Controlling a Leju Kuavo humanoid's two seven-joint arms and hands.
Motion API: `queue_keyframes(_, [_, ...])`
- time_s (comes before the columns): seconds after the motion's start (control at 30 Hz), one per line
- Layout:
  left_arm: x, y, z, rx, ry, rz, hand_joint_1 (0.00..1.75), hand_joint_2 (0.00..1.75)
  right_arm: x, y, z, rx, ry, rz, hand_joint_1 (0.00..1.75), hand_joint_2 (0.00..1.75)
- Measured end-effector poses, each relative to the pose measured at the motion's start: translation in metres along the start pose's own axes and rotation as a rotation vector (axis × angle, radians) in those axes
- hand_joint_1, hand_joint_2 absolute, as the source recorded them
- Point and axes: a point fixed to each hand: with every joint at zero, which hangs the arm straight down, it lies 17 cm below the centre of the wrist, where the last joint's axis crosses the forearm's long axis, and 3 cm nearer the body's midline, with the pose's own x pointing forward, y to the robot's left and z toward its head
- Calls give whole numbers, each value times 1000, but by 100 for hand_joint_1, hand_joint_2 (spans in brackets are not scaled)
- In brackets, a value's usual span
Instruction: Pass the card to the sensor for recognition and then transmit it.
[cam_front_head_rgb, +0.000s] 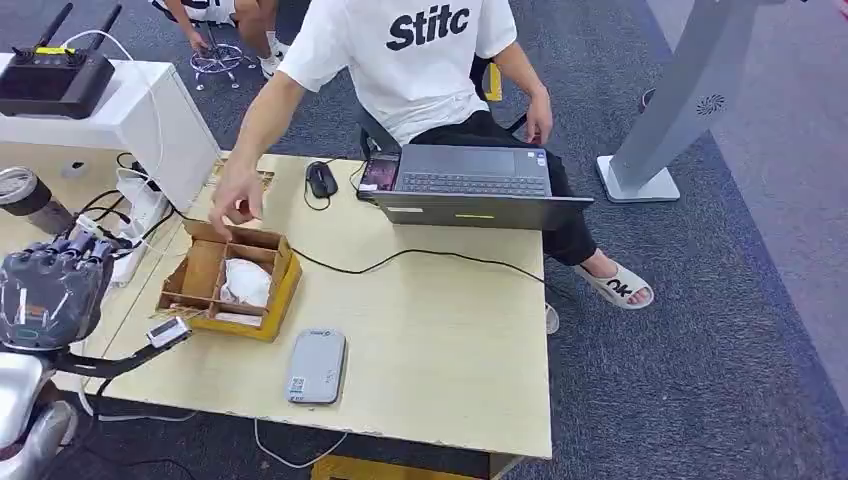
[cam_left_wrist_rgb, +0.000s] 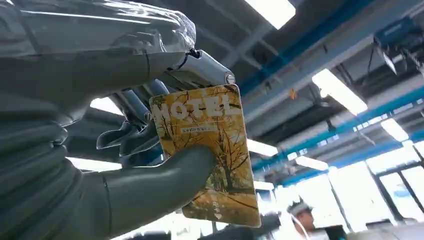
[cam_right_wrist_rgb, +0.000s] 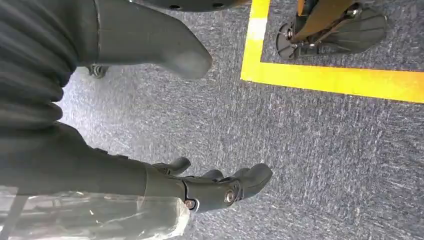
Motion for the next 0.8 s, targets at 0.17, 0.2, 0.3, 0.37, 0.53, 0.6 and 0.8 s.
queue_keyframes(0.17, [-27, -17, -28, -22, 56, -30, 175, 175, 7, 1, 0, 10, -27, 17, 0, 175])
queue_keyframes(0.2, [-31, -23, -34, -30, 67, -36, 175, 175, 8, 1, 0, 9, -33, 19, 0, 175])
queue_keyframes(0.3, [-41, -40, -46, -70, 115, -59, 175, 175, 11, 0, -1, 7, -39, 30, 0, 175])
queue_keyframes(0.37, [-42, -47, -53, -88, 126, -58, 175, 175, 11, -1, -1, 5, -40, 33, 0, 175])
queue_keyframes(0.53, [-37, -62, -56, -129, 125, -49, 175, 175, 11, -3, -2, 2, -39, 33, 0, 175])
queue_keyframes(0.6, [-36, -65, -58, -137, 128, -45, 175, 175, 10, -4, -2, 1, -36, 34, 0, 175])
queue_keyframes(0.8, [-25, -68, -78, -140, 157, -43, 175, 175, 7, -6, -3, -8, -20, 38, 0, 175])
